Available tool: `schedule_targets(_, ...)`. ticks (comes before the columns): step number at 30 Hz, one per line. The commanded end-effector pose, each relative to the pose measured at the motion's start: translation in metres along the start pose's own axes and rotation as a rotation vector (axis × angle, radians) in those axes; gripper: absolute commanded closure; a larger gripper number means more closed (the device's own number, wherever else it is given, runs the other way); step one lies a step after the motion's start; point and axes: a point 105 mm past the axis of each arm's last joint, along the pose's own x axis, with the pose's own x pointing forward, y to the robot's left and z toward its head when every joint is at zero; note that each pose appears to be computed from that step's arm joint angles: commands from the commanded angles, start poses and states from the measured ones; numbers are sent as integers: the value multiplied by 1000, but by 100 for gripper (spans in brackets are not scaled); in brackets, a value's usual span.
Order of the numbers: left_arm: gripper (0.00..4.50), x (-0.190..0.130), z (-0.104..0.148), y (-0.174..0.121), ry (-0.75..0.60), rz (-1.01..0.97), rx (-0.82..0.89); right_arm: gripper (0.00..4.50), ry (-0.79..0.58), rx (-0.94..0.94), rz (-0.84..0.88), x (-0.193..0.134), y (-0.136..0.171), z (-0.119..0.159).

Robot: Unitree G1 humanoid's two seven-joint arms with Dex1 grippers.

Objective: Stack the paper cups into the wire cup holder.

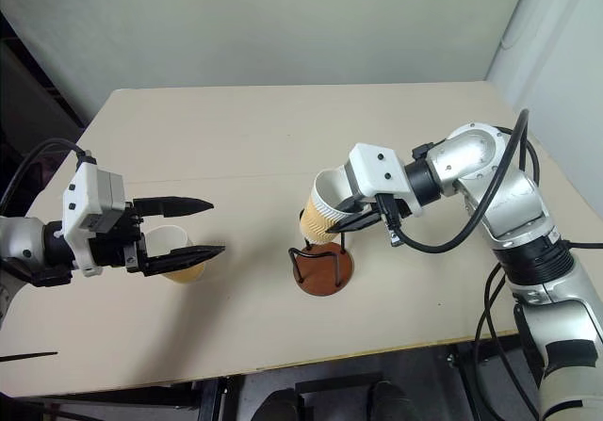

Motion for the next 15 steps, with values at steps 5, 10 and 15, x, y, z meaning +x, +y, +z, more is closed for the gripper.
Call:
schedule_targets(5, 79, -2, 13, 9, -20, 63, 69, 146, 15, -53, -17, 1, -3, 4)
schedule_targets(10, 79, 7, 15, 45, -49, 272, 110, 46, 48, -57, -279, -24, -57, -4)
schedule_targets(15, 79, 52, 9, 60, -67, 326, 63, 46, 171, 25, -425, -27, -99, -54)
